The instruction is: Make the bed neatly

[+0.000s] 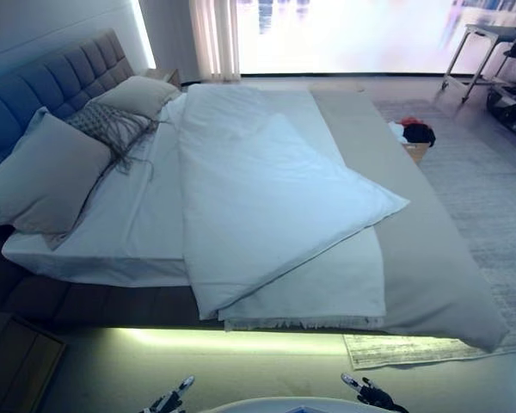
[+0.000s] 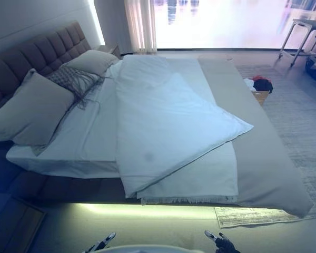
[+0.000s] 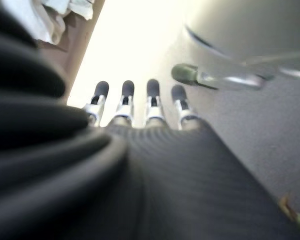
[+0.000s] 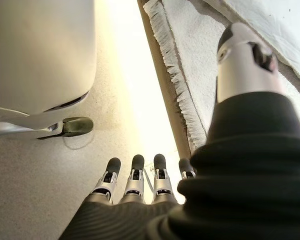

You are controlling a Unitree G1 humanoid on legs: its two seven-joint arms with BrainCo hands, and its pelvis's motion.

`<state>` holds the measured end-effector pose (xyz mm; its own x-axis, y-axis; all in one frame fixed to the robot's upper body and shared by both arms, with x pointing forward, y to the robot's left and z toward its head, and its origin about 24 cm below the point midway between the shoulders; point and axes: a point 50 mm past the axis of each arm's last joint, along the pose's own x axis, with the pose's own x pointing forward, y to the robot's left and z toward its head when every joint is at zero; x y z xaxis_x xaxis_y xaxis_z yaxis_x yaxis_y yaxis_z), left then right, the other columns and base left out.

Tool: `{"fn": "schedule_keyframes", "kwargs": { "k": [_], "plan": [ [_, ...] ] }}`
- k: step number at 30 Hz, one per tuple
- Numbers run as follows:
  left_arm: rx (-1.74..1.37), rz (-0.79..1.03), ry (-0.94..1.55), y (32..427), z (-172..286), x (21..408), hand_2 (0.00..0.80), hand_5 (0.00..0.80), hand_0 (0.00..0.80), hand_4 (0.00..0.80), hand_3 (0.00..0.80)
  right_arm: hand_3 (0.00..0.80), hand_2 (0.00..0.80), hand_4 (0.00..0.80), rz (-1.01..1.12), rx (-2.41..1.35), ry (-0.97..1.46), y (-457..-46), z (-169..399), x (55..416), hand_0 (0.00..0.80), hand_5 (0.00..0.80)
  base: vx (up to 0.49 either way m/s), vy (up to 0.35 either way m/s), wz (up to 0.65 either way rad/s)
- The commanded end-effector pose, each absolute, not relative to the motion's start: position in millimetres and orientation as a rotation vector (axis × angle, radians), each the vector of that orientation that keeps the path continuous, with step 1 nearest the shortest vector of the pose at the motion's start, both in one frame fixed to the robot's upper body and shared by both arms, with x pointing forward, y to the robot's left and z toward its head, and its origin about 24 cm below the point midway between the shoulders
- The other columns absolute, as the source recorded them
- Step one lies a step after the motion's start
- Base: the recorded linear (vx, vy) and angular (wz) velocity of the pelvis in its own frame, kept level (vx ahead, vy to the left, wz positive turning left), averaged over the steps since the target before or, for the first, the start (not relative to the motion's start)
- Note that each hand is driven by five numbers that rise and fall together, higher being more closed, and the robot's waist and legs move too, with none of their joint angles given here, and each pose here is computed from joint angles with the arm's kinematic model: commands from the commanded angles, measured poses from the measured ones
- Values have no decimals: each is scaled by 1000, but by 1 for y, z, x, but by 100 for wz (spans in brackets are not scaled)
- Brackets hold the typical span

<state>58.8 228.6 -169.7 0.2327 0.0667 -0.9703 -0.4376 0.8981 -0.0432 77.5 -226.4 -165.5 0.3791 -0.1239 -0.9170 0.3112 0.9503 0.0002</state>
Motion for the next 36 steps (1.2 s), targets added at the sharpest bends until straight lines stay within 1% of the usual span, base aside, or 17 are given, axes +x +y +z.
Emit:
{"fn": "schedule_keyframes", "kwargs": {
  "k": [1,5,10,12,16,20,22,23,24,27,31,33,36],
  "plan": [
    [-401,354,1218,218,-168,83,0,0,0,0,0,0,0,0,-259,114,1118,-238,-158,104,0,0,130,138,-36],
    [-401,361,1251,214,-170,75,0,0,0,0,0,0,0,0,-287,108,1111,-246,-156,103,0,0,294,232,-9],
    [-413,389,1288,211,-173,61,0,0,0,0,0,0,0,0,-331,106,1167,-254,-159,83,0,0,388,275,6],
    [-400,397,1294,213,-173,60,0,0,0,0,0,0,0,0,-337,117,1176,-252,-160,79,0,0,335,236,-35],
    [-358,399,1270,228,-169,68,0,0,0,0,0,0,0,0,-335,175,1135,-245,-160,85,0,0,298,230,-51],
    [-273,336,1276,236,-165,79,0,0,0,0,0,0,0,0,-342,183,1102,-241,-159,93,0,0,233,201,3],
    [-273,336,1276,236,-165,79,0,0,0,0,0,0,0,0,-342,183,1102,-241,-159,93,0,0,169,150,13],
    [-231,298,1267,241,-162,89,0,0,0,0,0,0,0,0,-326,133,1080,-246,-157,99,0,0,316,250,15],
    [-227,293,1264,242,-161,91,0,0,0,0,0,0,0,0,-325,131,1076,-246,-156,100,0,0,420,269,5],
    [-228,284,1247,244,-159,96,0,0,0,0,0,0,0,0,-318,138,1051,-247,-154,107,0,0,184,-32,13],
    [-224,284,1237,243,-159,99,0,0,0,0,0,0,0,0,-297,189,947,-244,-145,137,0,0,66,-228,3],
    [-232,296,1239,243,-160,96,0,0,0,0,0,0,0,0,-297,194,927,-241,-142,146,0,0,89,-232,7],
    [-274,322,1248,234,-164,88,0,0,0,0,0,0,0,0,-293,184,940,-238,-144,145,0,0,169,-223,1]
  ]
}}
